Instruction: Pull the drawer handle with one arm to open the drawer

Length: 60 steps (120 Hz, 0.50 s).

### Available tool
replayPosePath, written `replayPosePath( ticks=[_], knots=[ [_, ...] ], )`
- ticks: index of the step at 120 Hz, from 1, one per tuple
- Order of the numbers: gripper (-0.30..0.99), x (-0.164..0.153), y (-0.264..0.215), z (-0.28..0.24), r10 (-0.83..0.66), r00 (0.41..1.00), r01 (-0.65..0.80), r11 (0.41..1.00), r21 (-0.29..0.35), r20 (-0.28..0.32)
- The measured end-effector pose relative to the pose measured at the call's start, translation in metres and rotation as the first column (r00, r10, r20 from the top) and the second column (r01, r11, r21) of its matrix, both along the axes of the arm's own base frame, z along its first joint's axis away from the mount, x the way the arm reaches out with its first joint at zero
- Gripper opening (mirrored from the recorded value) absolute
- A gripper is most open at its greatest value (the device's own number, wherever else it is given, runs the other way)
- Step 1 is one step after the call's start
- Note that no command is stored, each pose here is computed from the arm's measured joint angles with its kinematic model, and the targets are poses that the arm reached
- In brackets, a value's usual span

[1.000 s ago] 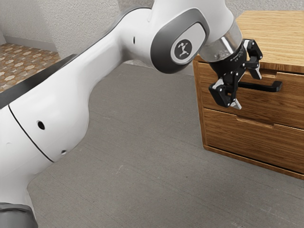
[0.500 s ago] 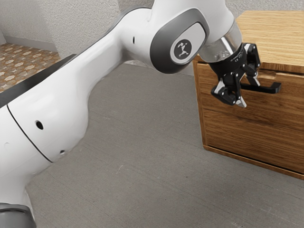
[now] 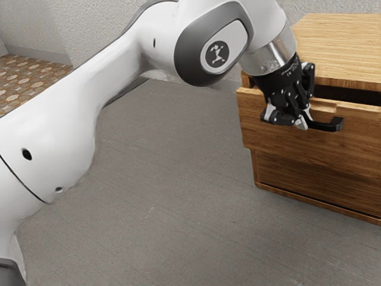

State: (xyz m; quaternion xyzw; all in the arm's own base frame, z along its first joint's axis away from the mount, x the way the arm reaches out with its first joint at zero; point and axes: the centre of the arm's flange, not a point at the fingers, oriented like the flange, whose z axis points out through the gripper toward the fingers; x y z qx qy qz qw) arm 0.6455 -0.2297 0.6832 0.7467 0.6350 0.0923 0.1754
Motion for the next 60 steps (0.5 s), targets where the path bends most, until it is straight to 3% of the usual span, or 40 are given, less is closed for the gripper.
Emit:
replayPosePath(
  ticks=[60],
  knots=[
    [-0.09, -0.039, 0.000, -0.004, -0.010, 0.999, 0.011, 1.000, 0.002, -0.032]
  ],
)
